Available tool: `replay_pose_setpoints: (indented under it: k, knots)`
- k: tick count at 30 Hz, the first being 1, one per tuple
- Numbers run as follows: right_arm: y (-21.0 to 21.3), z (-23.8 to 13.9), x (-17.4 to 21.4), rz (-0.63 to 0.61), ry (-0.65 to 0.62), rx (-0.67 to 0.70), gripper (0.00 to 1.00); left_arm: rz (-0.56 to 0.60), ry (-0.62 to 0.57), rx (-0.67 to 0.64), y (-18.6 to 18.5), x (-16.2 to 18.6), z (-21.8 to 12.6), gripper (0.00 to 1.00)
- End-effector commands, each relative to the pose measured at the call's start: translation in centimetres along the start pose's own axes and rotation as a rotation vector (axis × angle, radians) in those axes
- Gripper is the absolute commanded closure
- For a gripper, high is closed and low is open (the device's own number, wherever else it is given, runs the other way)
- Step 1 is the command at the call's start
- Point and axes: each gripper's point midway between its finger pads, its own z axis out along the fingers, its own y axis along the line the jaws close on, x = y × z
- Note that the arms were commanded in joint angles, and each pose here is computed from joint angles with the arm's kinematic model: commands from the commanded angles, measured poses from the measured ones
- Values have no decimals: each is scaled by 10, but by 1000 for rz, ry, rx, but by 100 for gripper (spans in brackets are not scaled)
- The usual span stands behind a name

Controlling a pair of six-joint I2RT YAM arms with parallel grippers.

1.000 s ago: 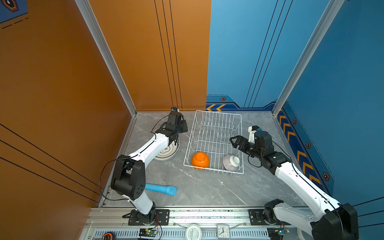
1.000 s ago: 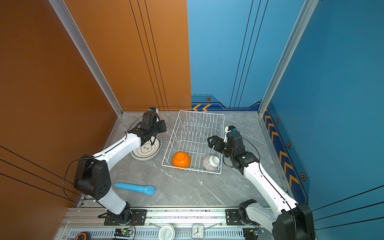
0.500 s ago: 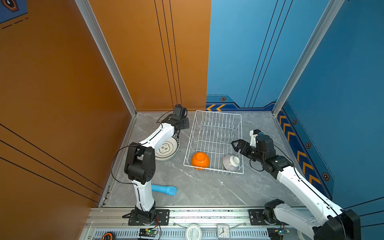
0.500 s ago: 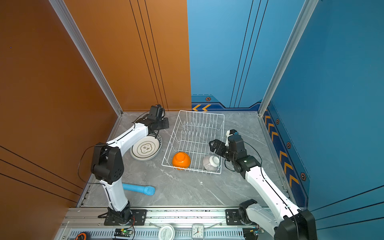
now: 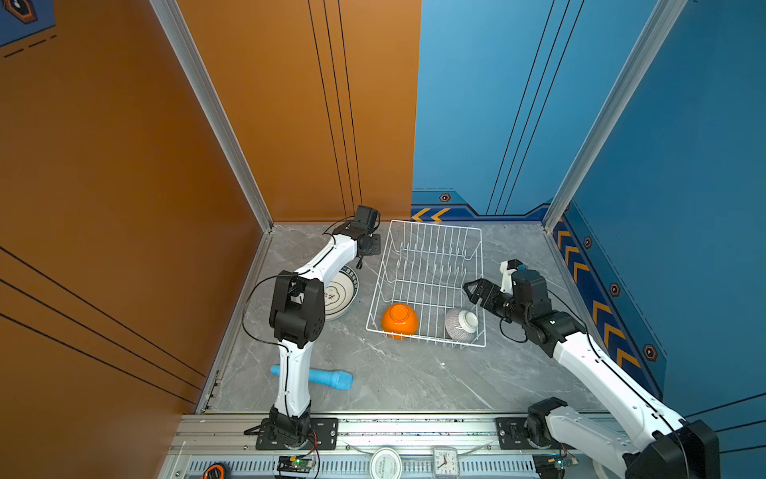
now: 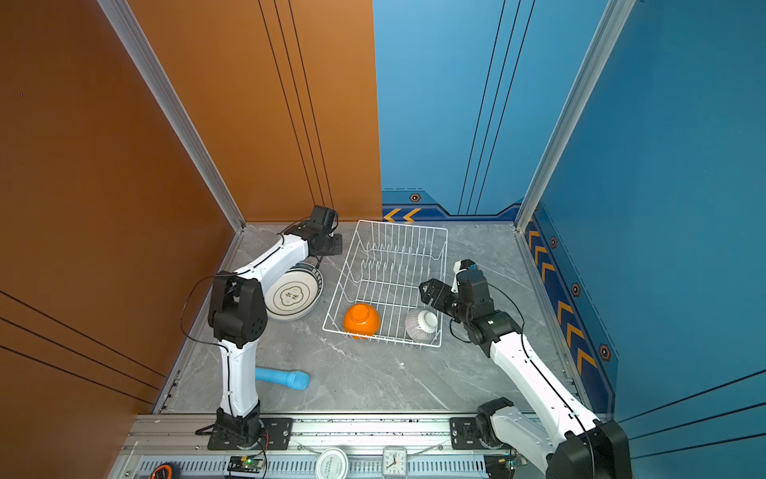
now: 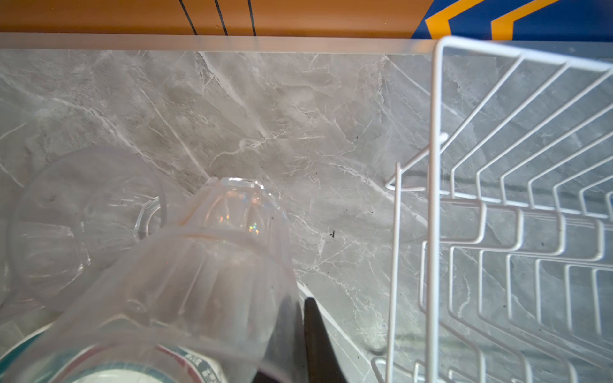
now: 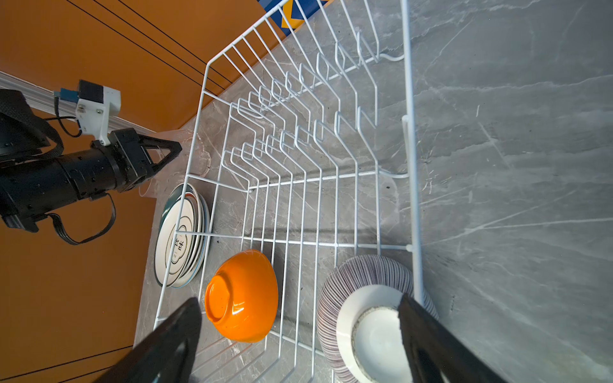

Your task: Unload the mixed dishes from the dish rack

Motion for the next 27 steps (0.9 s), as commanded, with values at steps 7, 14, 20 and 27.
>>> replay_pose_setpoints:
  k: [7,14,20,27]
  knots:
    - [-14,1,5,-1,11,51,7,28,66,17,1,7,13,100]
    - [-15,6,7,5,29,57,7,38,87,15,1,9,18,94]
    - [-16,7,7,10,33,59,7,35,90,30,-1,8,18,71]
    - [-15,6,7,15,33,56,7,24,86,39,-1,4,9,52]
